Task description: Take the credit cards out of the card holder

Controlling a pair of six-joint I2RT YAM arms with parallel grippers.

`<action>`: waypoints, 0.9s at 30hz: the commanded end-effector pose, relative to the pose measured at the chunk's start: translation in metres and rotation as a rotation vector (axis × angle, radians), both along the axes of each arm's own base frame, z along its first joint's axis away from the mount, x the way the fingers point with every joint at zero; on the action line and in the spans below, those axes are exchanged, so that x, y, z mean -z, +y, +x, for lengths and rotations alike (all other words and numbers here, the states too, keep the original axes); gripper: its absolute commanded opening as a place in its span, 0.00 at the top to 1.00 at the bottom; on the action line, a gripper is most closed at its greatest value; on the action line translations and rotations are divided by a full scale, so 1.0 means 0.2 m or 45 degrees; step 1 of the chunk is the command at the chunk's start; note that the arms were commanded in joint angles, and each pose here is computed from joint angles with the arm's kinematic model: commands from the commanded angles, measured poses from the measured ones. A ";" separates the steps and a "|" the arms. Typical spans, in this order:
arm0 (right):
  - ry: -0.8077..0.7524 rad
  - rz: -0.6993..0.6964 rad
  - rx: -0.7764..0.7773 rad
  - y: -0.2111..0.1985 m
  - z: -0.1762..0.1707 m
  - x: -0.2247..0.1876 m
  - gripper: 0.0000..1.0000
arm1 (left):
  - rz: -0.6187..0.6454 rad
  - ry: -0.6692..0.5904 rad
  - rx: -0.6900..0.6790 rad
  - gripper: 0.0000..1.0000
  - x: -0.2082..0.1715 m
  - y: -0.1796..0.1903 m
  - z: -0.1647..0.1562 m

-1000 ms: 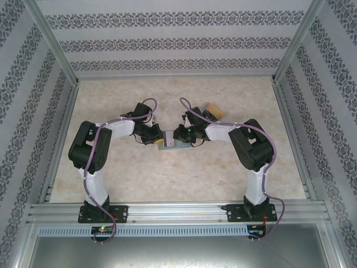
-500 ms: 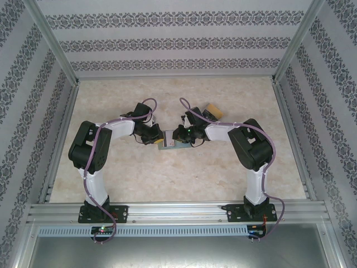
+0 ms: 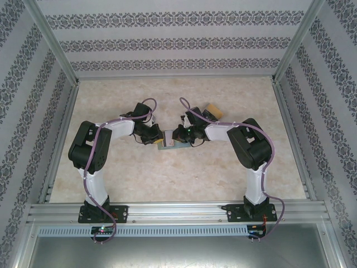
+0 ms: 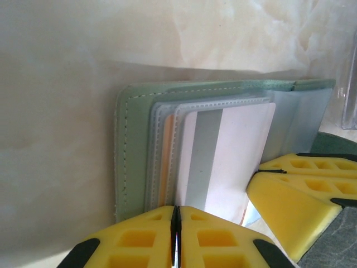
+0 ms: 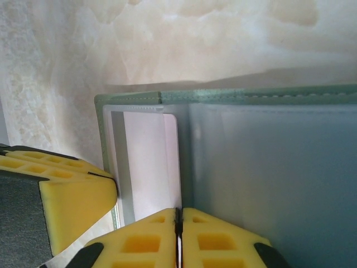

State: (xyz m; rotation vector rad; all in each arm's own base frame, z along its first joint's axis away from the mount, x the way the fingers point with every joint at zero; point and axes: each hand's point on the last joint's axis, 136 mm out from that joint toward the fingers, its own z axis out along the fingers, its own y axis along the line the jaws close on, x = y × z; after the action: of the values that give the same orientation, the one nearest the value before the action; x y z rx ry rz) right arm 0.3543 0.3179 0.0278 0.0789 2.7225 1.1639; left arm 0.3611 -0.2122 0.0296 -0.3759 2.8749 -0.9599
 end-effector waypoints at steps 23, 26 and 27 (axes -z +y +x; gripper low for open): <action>-0.033 0.030 -0.015 -0.04 0.00 0.00 0.77 | 0.074 0.048 0.047 0.83 0.05 0.02 -0.04; -0.021 0.037 -0.027 -0.02 0.00 0.01 0.75 | 0.075 0.054 0.049 0.83 0.05 0.02 -0.04; -0.020 0.039 -0.034 -0.01 -0.01 0.01 0.75 | 0.075 0.054 0.048 0.83 0.05 0.02 -0.04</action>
State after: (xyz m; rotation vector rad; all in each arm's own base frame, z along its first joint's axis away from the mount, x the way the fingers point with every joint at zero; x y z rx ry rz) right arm 0.3551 0.3089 0.0321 0.0455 2.6783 1.1910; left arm 0.3610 -0.2111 0.0308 -0.3413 2.8896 -0.9349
